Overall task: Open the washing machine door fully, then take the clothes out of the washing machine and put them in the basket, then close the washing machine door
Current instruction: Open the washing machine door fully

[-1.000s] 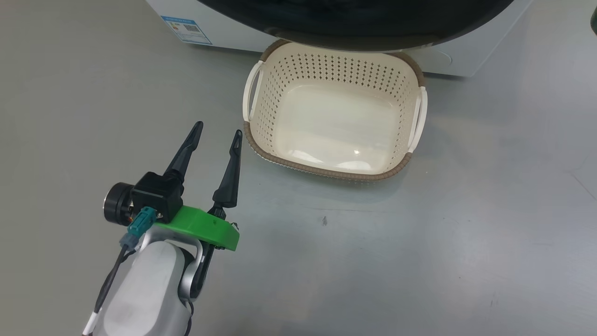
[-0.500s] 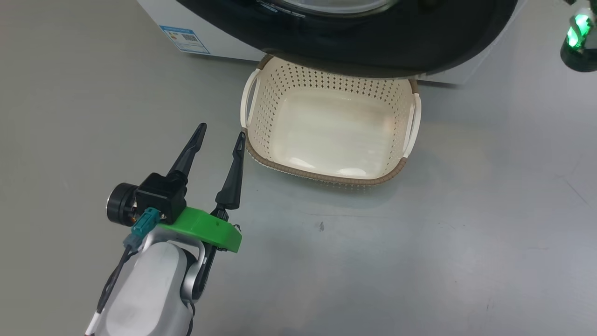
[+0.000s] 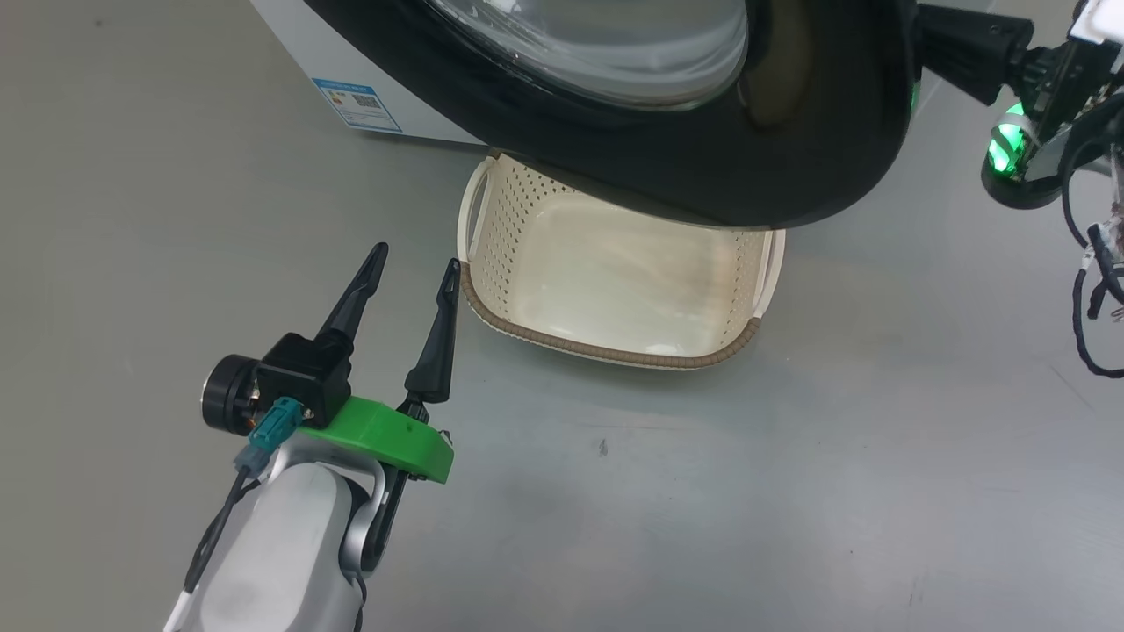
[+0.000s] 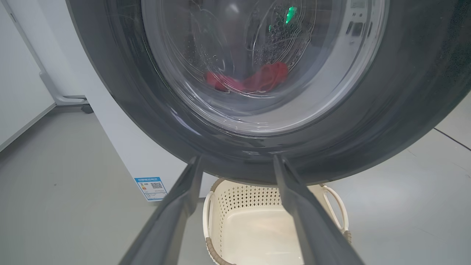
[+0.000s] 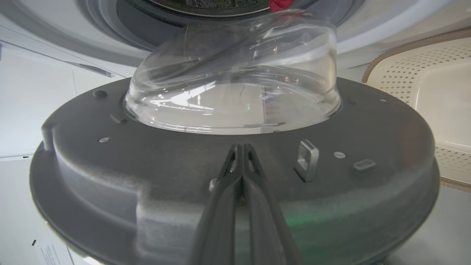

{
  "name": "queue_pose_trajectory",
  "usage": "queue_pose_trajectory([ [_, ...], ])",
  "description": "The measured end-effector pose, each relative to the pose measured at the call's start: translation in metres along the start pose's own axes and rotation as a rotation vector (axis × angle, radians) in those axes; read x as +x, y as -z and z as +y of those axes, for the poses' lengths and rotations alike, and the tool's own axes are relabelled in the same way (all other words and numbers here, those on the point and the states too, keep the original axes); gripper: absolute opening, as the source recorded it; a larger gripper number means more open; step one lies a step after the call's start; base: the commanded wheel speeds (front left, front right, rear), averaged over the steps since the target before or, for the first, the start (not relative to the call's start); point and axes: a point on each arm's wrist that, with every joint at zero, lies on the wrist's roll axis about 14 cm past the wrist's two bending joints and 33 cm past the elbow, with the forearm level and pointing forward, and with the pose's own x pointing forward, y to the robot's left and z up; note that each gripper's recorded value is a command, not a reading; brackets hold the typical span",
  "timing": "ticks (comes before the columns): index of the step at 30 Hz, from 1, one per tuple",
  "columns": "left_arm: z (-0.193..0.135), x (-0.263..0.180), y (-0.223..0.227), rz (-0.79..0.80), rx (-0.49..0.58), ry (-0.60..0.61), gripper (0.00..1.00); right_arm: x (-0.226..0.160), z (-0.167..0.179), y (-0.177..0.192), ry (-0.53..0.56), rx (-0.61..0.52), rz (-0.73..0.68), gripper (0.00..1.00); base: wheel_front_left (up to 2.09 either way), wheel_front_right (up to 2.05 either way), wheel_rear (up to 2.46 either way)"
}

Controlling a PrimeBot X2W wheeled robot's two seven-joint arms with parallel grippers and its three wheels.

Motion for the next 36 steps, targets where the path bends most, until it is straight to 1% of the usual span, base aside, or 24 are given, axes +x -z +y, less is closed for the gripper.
queue_pose_trajectory([
  [7, -0.001, -0.009, -0.001, 0.003, -0.001, -0.002, 1.0, 0.009, 0.008, 0.029, -0.046, -0.008, 0.069, 0.0, 0.0, 0.0, 0.0],
  [21, 0.007, -0.033, -0.016, -0.032, -0.013, -0.042, 1.0, 0.027, 0.014, 0.092, -0.097, 0.028, 0.199, 0.0, 0.0, 0.0, 0.0],
  [27, 0.013, -0.047, -0.018, -0.039, -0.016, -0.068, 1.0, 0.037, 0.02, 0.124, -0.132, 0.052, 0.26, 0.0, 0.0, 0.0, 0.0],
  [31, 0.018, -0.055, -0.022, -0.048, -0.016, -0.086, 1.0, 0.045, 0.022, 0.145, -0.14, 0.063, 0.306, 0.0, 0.0, 0.0, 0.0],
  [36, 0.023, -0.062, -0.025, -0.058, -0.015, -0.108, 1.0, 0.049, 0.021, 0.163, -0.14, 0.071, 0.342, 0.0, 0.0, 0.0, 0.0],
])
